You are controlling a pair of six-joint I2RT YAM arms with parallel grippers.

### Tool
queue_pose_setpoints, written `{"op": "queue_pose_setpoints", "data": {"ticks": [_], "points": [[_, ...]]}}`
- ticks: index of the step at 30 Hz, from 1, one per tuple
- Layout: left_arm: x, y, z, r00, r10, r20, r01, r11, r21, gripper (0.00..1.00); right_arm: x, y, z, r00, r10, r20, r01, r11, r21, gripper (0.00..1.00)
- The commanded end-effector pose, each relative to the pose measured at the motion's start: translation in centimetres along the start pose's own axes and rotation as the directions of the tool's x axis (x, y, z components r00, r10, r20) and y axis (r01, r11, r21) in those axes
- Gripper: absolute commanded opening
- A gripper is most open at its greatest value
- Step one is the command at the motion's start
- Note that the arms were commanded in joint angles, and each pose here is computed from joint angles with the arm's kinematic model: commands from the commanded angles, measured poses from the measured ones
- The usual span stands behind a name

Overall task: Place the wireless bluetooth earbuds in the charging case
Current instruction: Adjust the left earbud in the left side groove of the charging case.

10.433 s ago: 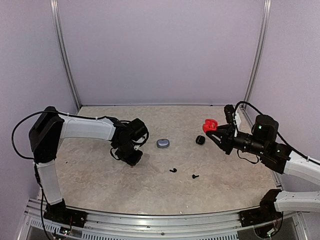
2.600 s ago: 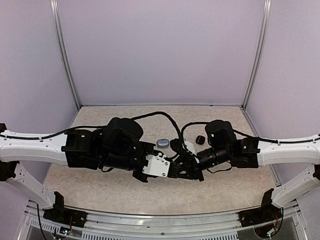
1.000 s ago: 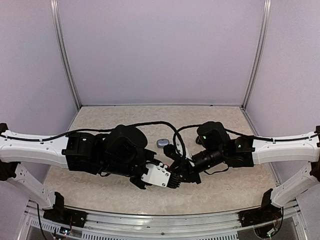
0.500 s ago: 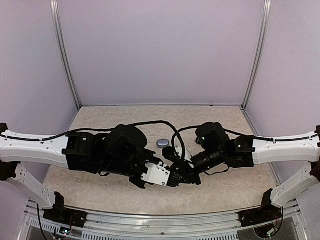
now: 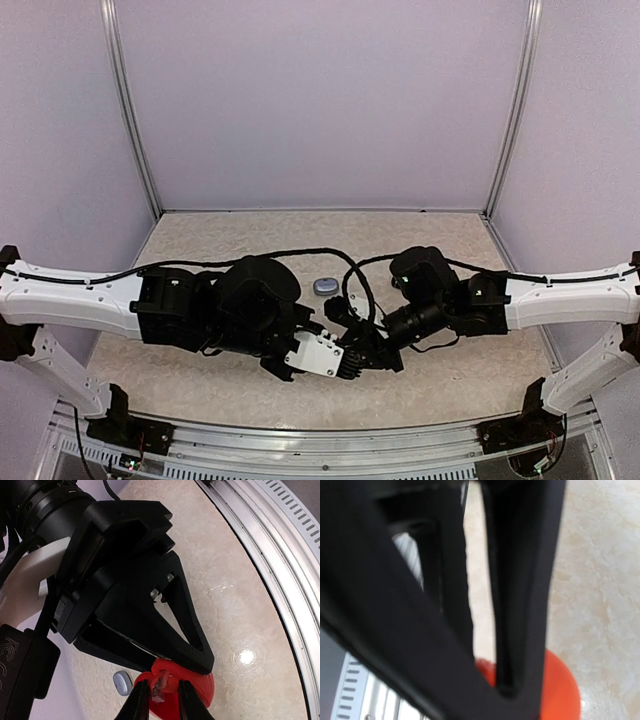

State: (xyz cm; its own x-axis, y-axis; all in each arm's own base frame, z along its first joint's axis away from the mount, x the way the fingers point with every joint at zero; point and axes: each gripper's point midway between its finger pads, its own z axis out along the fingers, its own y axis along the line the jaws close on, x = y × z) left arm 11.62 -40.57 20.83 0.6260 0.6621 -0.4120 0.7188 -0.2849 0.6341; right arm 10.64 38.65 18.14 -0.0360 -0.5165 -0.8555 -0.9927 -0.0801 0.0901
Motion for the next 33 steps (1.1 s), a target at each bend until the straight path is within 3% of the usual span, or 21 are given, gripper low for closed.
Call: {"op": "queue_pose_setpoints", "data": {"ticks": [1, 17, 33], "points": [[1.7, -0.9, 1.1, 0.996, 0.022, -0.084, -0.02, 1.0, 0.021, 0.22, -3.4, 1.4, -0.6, 0.994, -0.072, 0.086, 0.076, 0.996, -0.04, 0.0], [1.3, -0.4, 1.0, 0.998, 0.011, -0.065, -0.013, 1.0, -0.024, 0.03, -3.8, 0.9, -0.9, 0.992, -0.064, 0.108, 0.065, 0.998, -0.006, 0.0], [0.5, 0.0, 2.2, 0.993, -0.091, -0.076, 0.079, 0.986, -0.148, 0.0, -7.6, -1.9, -5.4, 0.934, 0.054, 0.354, -0.093, 0.991, 0.093, 0.0]]}}
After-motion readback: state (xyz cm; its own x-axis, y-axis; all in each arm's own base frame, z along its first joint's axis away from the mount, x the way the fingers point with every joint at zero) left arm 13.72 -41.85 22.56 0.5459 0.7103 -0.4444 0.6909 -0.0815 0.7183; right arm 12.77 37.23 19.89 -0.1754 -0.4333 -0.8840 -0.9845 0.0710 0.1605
